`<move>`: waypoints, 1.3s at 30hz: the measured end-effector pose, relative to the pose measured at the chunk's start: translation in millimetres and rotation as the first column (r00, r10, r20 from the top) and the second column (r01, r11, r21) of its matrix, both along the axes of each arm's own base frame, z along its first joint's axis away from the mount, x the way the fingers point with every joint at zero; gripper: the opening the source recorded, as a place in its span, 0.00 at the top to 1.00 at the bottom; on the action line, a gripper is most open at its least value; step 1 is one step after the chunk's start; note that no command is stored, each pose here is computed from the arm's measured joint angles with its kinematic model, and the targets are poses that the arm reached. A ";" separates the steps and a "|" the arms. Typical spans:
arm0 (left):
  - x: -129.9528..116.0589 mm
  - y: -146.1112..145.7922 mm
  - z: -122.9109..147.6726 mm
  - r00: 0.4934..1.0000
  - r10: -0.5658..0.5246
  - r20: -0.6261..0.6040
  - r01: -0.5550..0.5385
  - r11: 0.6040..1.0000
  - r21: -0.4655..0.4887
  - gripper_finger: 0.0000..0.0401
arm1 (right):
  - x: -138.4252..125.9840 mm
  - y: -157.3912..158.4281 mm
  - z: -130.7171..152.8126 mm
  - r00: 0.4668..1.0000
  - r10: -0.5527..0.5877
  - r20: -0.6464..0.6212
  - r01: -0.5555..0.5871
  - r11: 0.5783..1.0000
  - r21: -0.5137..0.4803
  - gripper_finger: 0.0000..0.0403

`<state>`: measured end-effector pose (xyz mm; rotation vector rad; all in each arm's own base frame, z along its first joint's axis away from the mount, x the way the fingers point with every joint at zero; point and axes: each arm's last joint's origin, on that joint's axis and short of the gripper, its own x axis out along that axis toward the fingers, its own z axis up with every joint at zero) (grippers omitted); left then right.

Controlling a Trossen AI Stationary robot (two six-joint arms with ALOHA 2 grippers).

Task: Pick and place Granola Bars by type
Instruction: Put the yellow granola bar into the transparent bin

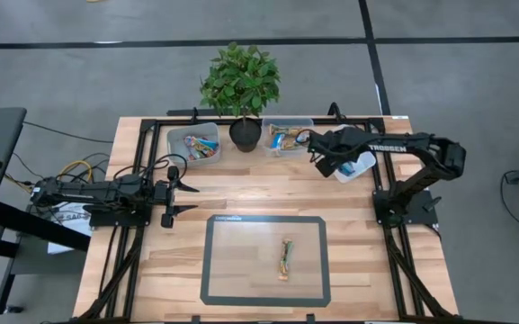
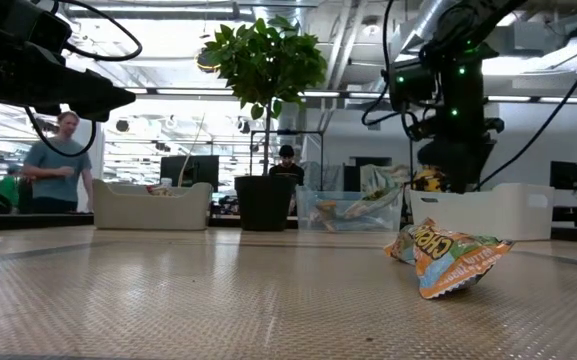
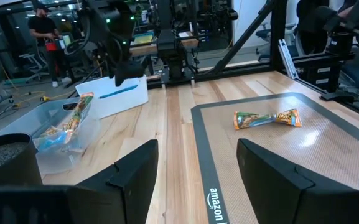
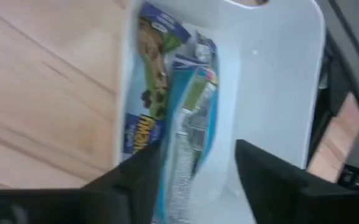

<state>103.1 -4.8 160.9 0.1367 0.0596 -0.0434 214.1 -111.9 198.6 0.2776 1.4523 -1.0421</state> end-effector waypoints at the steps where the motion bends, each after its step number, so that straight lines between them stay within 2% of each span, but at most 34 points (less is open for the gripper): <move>1: 0.0 0.0 -0.1 1.000 0.000 0.000 0.000 1.000 0.000 0.47 | 1.4 1.4 0.3 1.000 -0.001 0.017 0.001 1.000 0.003 0.49; 4: 0.0 0.0 0.0 1.000 0.000 0.000 0.000 1.000 0.000 0.47 | 7.8 10.7 6.5 0.993 0.019 0.116 -0.020 1.000 0.006 0.38; 7: 0.0 0.0 -0.1 1.000 0.000 0.000 0.000 1.000 0.000 0.47 | 16.6 26.8 15.9 0.966 0.064 0.250 -0.071 0.997 0.022 0.33; 12: 0.0 0.0 -0.1 1.000 0.000 0.000 0.000 1.000 0.000 0.47 | 31.1 63.3 33.0 0.871 0.122 0.476 -0.171 0.983 0.060 0.32; 15: 0.0 0.0 -0.1 1.000 0.000 0.000 0.000 1.000 0.000 0.47 | 40.0 88.0 41.8 0.813 0.135 0.566 -0.237 0.965 0.110 0.32; 20: 0.0 0.0 -0.1 1.000 0.000 0.000 0.000 1.000 0.000 0.47 | 57.2 123.7 56.4 0.721 0.204 0.662 -0.397 0.905 0.154 0.32; 23: 0.0 0.0 0.0 1.000 0.000 0.000 0.000 1.000 0.000 0.47 | 66.7 145.2 54.8 0.684 0.377 0.624 -0.556 0.824 0.112 0.32; 25: 0.0 0.0 -0.1 1.000 0.000 -0.001 0.000 1.000 0.000 0.47 | 75.6 160.8 54.8 0.597 0.536 0.597 -0.693 0.719 0.048 0.32; 27: 0.0 0.0 0.0 1.000 0.000 0.000 0.000 1.000 0.000 0.47 | 78.3 175.7 49.3 0.481 0.711 0.512 -0.829 0.559 0.001 0.32; 29: 0.0 0.0 0.0 1.000 0.000 0.000 0.000 1.000 0.000 0.47 | 83.0 191.1 45.1 0.289 0.864 0.411 -0.938 0.342 -0.061 0.32; 31: 0.0 0.0 0.0 1.000 0.000 0.000 0.000 1.000 0.000 0.47 | 84.2 204.3 39.4 0.086 0.955 0.283 -0.989 0.115 -0.087 0.32; 33: 0.0 0.0 -0.1 1.000 0.000 0.000 0.000 1.000 0.000 0.47 | 87.1 216.1 31.1 -0.115 0.980 0.165 -0.991 -0.102 -0.082 0.32; 35: 0.0 0.0 0.0 1.000 0.000 0.000 0.000 1.000 0.000 0.47 | 89.5 226.1 20.5 -0.301 0.951 0.067 -0.954 -0.299 -0.040 0.32; 37: 0.0 0.0 -0.1 1.000 0.000 -0.001 0.000 1.000 0.000 0.47 | 90.2 236.2 11.3 -0.437 0.899 0.004 -0.899 -0.438 0.006 0.32; 39: 0.0 0.0 0.0 1.000 0.000 0.000 0.000 1.000 0.000 0.47 | 93.6 246.4 1.0 -0.527 0.849 -0.035 -0.850 -0.526 0.028 0.32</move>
